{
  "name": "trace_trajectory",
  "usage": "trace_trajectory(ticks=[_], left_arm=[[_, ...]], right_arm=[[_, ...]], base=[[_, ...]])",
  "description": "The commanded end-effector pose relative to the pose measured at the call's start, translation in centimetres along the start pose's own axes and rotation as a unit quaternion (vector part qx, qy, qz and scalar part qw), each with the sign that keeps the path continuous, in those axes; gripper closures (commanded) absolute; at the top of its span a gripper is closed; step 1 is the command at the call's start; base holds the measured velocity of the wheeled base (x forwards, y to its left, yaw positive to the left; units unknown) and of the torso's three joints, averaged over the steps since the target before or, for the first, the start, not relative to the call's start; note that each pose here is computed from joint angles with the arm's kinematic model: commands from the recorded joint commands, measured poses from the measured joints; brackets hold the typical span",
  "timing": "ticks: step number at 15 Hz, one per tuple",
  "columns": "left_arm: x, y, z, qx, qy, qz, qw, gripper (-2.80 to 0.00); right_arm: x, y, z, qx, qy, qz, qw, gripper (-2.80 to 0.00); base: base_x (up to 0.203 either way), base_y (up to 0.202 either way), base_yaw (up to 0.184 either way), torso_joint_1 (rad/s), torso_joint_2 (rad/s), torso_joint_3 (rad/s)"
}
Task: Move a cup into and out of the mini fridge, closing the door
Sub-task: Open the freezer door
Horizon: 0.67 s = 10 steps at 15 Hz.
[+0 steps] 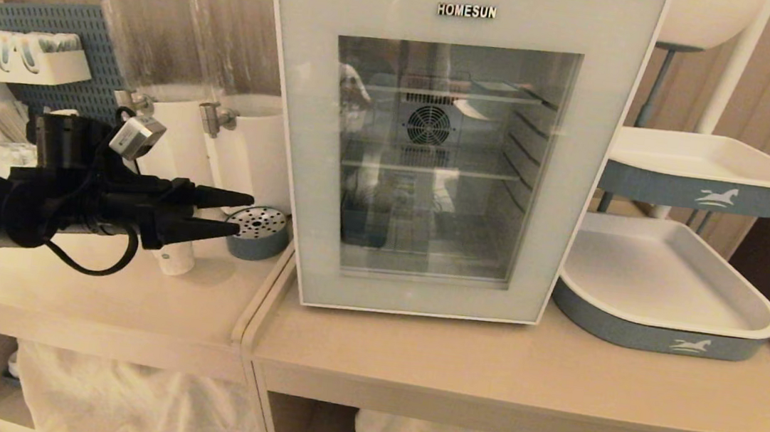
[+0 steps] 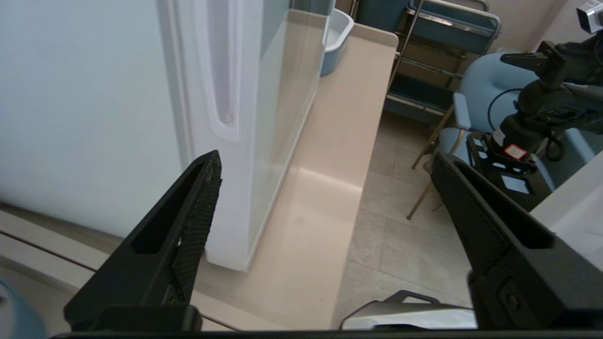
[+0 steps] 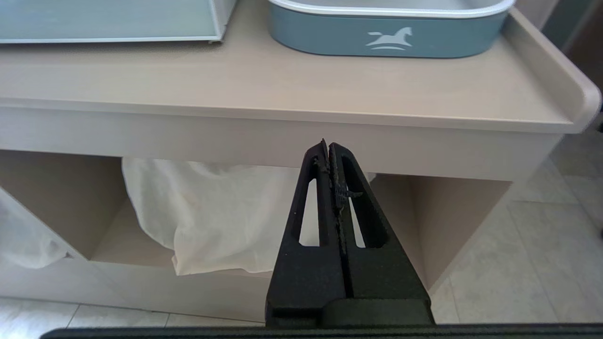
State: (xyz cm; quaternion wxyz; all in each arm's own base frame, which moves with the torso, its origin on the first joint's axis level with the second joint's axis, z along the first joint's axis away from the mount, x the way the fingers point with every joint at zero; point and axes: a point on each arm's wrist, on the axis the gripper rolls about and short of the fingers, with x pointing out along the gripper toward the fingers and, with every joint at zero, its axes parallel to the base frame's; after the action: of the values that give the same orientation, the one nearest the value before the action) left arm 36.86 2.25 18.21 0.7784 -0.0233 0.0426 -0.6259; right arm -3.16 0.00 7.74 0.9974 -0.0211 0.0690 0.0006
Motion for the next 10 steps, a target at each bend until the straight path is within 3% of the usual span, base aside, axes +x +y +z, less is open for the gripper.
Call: trace_trajectory(ticks=[1, 4, 10], left_arm=[[0.8, 0.5, 0.8, 0.018, -0.002, -0.013, 0.9997, -2.8], [2.7, 2.1, 0.8, 0.03, -0.002, -0.034, 0.999, -2.8], [4.8, 2.2, 0.4, 0.043, -0.002, -0.058, 0.9974, -2.8]], right_arm=[[0.0, 0.0, 0.0, 0.0, 0.001, 0.0, 1.0, 0.0], [0.0, 0.0, 0.0, 0.0, 0.001, 0.0, 1.0, 0.0], [0.0, 0.0, 0.0, 0.0, 0.001, 0.0, 1.0, 0.0]], base=[[0.0, 0.0, 0.0, 0.0, 0.0, 0.0], [0.0, 0.0, 0.0, 0.0, 0.0, 0.0], [0.0, 0.0, 0.0, 0.0, 0.0, 0.0]])
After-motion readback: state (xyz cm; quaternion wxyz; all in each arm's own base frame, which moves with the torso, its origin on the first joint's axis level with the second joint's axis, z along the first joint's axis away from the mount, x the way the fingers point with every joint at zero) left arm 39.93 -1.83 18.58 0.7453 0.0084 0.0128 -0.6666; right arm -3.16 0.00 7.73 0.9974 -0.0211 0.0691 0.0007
